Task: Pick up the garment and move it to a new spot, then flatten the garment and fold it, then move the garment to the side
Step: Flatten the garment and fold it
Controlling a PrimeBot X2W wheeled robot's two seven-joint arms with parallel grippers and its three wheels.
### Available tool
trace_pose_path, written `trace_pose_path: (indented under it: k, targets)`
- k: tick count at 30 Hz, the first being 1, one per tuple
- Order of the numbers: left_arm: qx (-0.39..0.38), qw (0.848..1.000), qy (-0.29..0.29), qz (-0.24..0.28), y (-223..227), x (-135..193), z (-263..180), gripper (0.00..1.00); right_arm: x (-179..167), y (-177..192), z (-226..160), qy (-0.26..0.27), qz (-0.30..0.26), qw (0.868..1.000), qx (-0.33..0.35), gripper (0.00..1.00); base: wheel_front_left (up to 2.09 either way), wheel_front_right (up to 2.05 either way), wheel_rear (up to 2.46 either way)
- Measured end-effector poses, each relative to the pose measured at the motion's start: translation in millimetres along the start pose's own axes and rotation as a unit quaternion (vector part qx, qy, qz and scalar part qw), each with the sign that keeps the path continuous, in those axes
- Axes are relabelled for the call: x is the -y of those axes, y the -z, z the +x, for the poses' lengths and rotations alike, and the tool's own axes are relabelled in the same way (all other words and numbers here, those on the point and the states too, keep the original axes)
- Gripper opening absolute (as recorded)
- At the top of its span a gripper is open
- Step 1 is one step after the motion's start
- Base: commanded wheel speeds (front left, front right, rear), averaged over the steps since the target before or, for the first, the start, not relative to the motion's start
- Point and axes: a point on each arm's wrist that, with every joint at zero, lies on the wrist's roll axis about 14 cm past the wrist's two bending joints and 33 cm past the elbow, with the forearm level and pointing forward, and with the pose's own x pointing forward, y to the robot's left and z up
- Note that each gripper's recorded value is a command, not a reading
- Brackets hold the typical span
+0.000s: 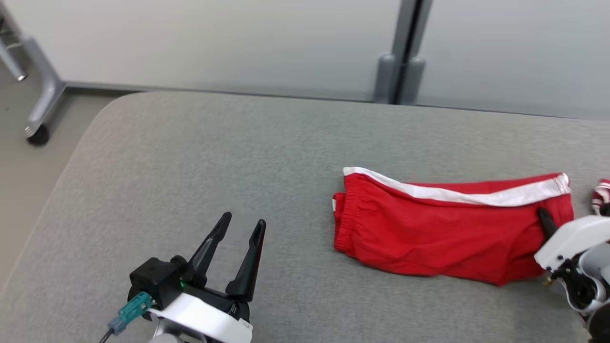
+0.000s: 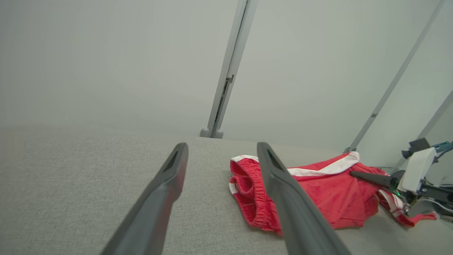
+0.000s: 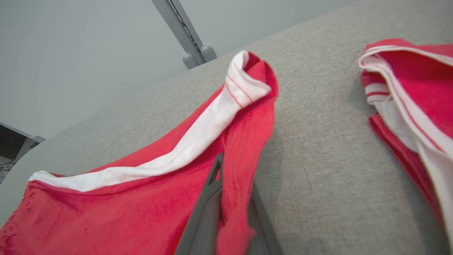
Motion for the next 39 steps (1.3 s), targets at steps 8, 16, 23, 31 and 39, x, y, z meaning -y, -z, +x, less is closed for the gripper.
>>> trace_pose_path:
  k: [8,16,23,31,39]
  targets:
    - [0.012,0.999,0.039,-0.003,-6.2,28.5,2.5,1.00,30.0,-21.1,-41.6,0.032,0.005,0.998,0.059,0.00,0.00,0.00,0.00]
    - [0.028,0.999,0.027,0.004,-15.5,23.5,-2.2,1.00,-1.4,-35.1,-38.5,-0.010,-0.007,0.997,0.073,0.00,0.00,0.00,0.00]
    - [0.034,0.999,0.005,0.001,-16.9,13.9,-11.5,1.00,-78.3,-31.1,-14.7,-0.099,-0.040,0.993,0.050,0.00,0.00,0.00,0.00]
    - [0.042,0.998,-0.040,0.005,-20.6,-9.3,-28.1,1.00,-131.7,25.2,3.1,-0.151,-0.086,0.984,-0.039,0.00,0.00,0.00,0.00]
    - [0.040,0.997,-0.062,0.002,-18.2,-19.7,-33.8,1.00,-154.9,62.5,13.5,-0.162,-0.107,0.976,-0.096,0.00,0.00,0.00,0.00]
